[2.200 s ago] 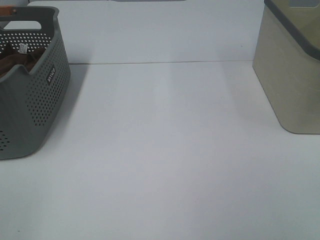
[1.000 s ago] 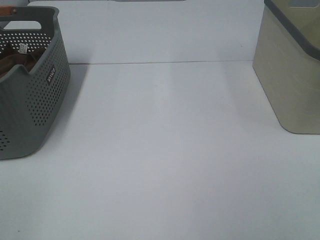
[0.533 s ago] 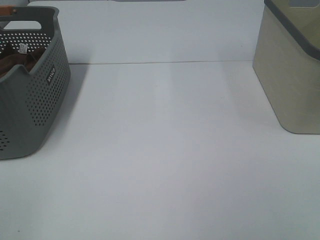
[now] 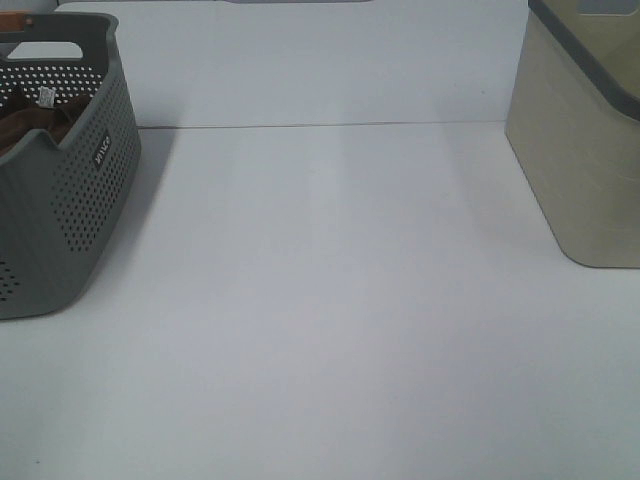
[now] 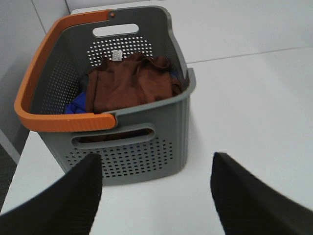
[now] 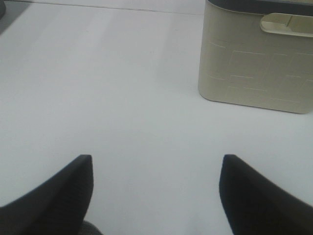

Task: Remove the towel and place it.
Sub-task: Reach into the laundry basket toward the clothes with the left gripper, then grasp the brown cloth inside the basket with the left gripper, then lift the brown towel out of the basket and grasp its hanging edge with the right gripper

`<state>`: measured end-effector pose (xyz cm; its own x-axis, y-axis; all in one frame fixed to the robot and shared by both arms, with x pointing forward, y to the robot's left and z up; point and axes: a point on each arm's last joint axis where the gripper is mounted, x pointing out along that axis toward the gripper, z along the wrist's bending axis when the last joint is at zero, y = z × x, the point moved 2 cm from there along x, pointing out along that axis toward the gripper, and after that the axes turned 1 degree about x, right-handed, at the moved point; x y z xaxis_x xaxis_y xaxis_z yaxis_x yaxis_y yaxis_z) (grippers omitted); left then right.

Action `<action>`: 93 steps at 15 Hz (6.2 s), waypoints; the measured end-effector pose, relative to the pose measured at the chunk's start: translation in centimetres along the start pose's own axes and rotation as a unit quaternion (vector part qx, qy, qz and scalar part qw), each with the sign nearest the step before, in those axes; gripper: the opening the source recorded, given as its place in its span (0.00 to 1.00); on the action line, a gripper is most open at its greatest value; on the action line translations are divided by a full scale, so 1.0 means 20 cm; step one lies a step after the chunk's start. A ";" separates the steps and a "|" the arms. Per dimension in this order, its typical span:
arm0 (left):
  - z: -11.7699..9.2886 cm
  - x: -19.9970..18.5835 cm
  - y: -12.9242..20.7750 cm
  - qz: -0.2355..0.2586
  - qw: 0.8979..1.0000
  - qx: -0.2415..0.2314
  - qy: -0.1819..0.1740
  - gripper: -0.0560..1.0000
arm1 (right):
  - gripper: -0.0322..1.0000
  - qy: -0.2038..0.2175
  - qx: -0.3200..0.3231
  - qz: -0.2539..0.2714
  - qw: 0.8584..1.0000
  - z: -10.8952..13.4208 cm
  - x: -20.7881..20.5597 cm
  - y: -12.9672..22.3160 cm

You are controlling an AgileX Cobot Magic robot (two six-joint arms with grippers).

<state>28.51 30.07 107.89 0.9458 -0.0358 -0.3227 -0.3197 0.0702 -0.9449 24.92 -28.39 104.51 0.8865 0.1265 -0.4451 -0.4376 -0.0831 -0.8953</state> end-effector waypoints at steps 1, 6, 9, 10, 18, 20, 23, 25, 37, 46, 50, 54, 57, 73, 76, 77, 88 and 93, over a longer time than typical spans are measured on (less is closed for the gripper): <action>0.01 0.08 -0.04 0.005 1.000 -0.012 -0.011 0.64 | 0.70 0.000 0.000 0.000 1.000 0.00 0.00 0.00; 0.05 0.51 -0.25 0.111 0.992 -0.039 -0.042 0.64 | 0.70 0.000 0.000 0.000 1.000 0.00 0.00 0.00; 0.07 0.92 -0.43 0.195 0.979 -0.028 -0.051 0.64 | 0.70 0.000 0.000 0.000 1.000 0.00 0.00 0.00; 0.07 1.02 -0.46 0.223 0.973 -0.021 -0.058 0.64 | 0.70 0.000 0.000 0.000 1.000 0.00 0.00 0.00; 0.22 1.68 -0.59 0.322 0.937 0.033 -0.133 0.63 | 0.70 0.000 0.000 0.000 1.000 0.00 0.00 0.00; 0.30 1.80 -0.58 0.334 0.930 0.020 -0.150 0.63 | 0.70 0.000 0.000 0.000 1.000 0.00 0.00 0.00; 0.41 1.98 -0.54 0.332 0.929 -0.004 -0.164 0.63 | 0.70 0.000 0.000 0.000 1.000 0.00 0.00 0.00; 0.46 2.09 -0.51 0.330 0.929 -0.009 -0.170 0.63 | 0.70 0.000 0.000 0.000 1.000 0.00 0.00 0.00; 0.47 2.63 -0.12 0.279 0.951 0.031 -0.131 0.63 | 0.70 0.000 0.000 0.000 1.000 0.00 0.00 0.00; 0.46 2.73 -0.02 0.253 0.960 0.039 -0.117 0.32 | 0.70 0.000 0.000 0.000 1.000 0.00 0.00 0.00; 0.46 2.73 -0.02 0.252 0.960 0.040 -0.117 0.05 | 0.70 0.000 0.000 0.000 1.000 0.00 0.00 0.00; 0.46 2.70 -0.08 0.247 0.961 0.041 -0.119 0.05 | 0.70 0.000 0.000 0.000 1.000 0.00 0.00 0.00; 0.47 2.62 -0.23 0.234 0.963 0.038 -0.128 0.05 | 0.70 0.000 0.000 0.000 1.000 0.00 0.00 0.00; -0.08 1.64 -1.40 -0.004 0.998 0.063 -0.003 0.05 | 0.70 0.000 0.000 0.000 1.000 0.00 0.00 0.00; -0.26 1.37 -1.55 -0.060 0.995 0.067 0.046 0.05 | 0.70 0.000 0.000 0.000 1.000 0.00 0.00 0.00; -0.33 1.30 -1.57 -0.071 0.993 0.068 0.064 0.05 | 0.70 0.000 0.000 0.000 1.000 0.00 0.00 0.00; -1.05 0.90 -1.46 -0.027 0.951 0.150 0.267 0.05 | 0.70 -0.085 0.070 0.146 0.983 0.05 0.25 -0.09; -1.21 0.87 -1.41 -0.017 0.937 0.144 0.319 0.05 | 0.69 -0.248 0.087 0.211 0.942 0.16 0.52 -0.19</action>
<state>52.65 3.33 127.55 0.6998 -0.6249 -0.3460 -0.1738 0.3208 -0.9311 35.25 -23.64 103.26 0.4684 0.5680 -0.6768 -0.7908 -0.0721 -0.6078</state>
